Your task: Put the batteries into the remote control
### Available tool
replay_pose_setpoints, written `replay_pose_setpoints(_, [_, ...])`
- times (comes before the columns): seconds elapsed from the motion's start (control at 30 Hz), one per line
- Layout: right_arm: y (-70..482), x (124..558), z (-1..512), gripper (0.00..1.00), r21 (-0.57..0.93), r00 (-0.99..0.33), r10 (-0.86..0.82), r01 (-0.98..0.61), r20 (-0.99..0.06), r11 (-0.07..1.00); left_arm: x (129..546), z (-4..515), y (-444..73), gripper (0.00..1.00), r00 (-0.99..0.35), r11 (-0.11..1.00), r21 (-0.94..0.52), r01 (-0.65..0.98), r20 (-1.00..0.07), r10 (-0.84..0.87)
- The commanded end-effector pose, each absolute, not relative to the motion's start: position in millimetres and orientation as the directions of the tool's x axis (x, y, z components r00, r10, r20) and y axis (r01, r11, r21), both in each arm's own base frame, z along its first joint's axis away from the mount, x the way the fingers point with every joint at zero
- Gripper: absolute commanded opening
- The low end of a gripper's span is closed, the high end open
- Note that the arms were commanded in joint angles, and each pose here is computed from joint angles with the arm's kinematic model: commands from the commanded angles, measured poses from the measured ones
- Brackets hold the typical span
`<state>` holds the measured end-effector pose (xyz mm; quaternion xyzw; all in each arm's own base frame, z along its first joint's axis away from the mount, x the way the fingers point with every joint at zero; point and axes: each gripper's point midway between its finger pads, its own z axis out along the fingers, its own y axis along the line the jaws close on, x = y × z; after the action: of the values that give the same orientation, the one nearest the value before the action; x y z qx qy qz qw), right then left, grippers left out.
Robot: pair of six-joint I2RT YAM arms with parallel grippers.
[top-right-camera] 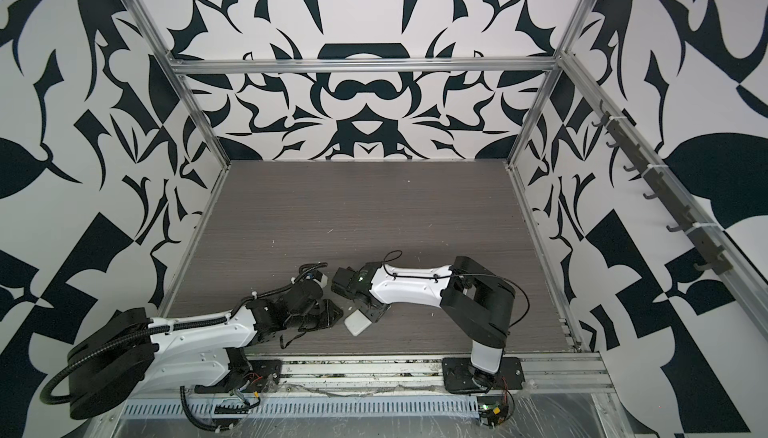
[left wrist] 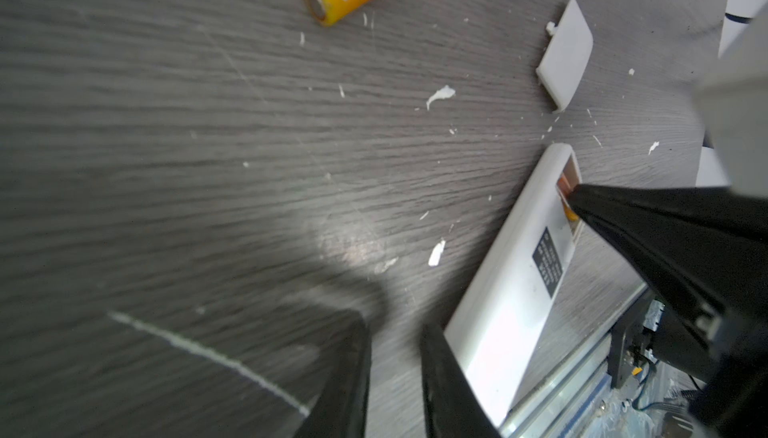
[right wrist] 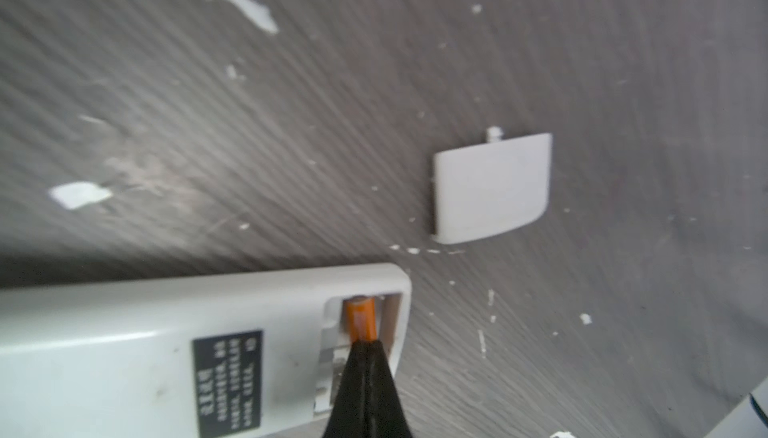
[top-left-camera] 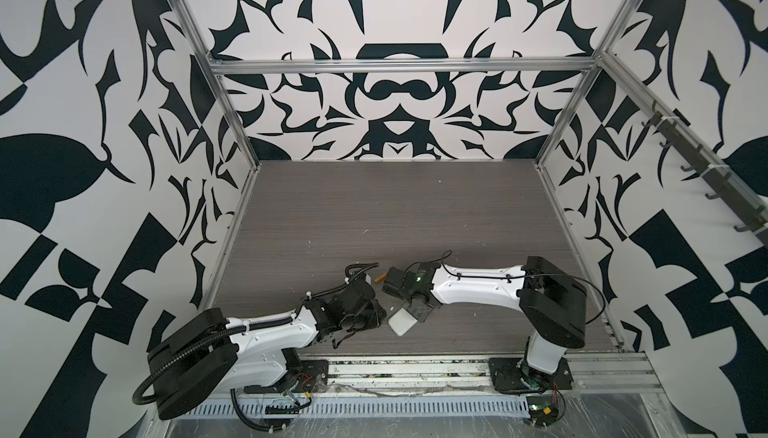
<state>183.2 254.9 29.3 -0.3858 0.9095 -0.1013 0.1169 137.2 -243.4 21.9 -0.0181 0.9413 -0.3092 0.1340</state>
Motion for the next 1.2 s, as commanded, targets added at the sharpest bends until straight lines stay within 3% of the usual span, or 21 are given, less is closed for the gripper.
replay_pose_setpoints(0.0, [249,196,49,0.03,-0.317,-0.688,-0.689,-0.617,-0.229,0.721,127,3,-225,0.26,-0.973,0.848,-0.529,0.027,-0.209,-0.099])
replay_pose_setpoints(0.17, [256,186,47,0.1,-0.244,-0.687,-0.688,-0.643,-0.236,0.726,126,2,-226,0.26,-0.973,0.848,-0.53,0.027,-0.207,-0.098])
replay_pose_setpoints(0.43, [261,176,52,0.39,-0.155,-0.66,-0.721,-0.706,-0.211,0.691,125,7,-223,0.26,-0.972,0.849,-0.526,0.049,-0.222,-0.081])
replay_pose_setpoints(0.53, [255,178,47,0.43,-0.162,-0.659,-0.73,-0.712,-0.18,0.683,124,13,-223,0.28,-0.969,0.849,-0.521,0.09,-0.241,-0.045])
replay_pose_setpoints(0.67, [263,173,43,0.44,-0.015,-0.707,-0.677,-0.689,-0.206,0.724,123,26,-225,0.39,-0.958,0.841,-0.51,0.18,-0.286,0.032])
replay_pose_setpoints(0.8, [260,178,59,0.45,0.142,-0.778,-0.555,-0.61,-0.295,0.779,123,44,-231,0.63,-0.927,0.824,-0.49,0.285,-0.36,0.106])
replay_pose_setpoints(0.9, [246,191,77,0.49,0.254,-0.823,-0.429,-0.535,-0.373,0.806,126,62,-240,0.72,-0.875,0.829,-0.406,0.383,-0.447,0.185])
replay_pose_setpoints(1.07, [220,204,97,0.57,0.289,-0.832,-0.326,-0.48,-0.448,0.828,128,74,-263,0.73,-0.789,0.82,-0.243,0.518,-0.506,0.349])
replay_pose_setpoints(1.17, [206,211,102,0.58,0.301,-0.832,-0.27,-0.449,-0.484,0.841,126,67,-283,0.69,-0.745,0.798,-0.142,0.586,-0.483,0.461])
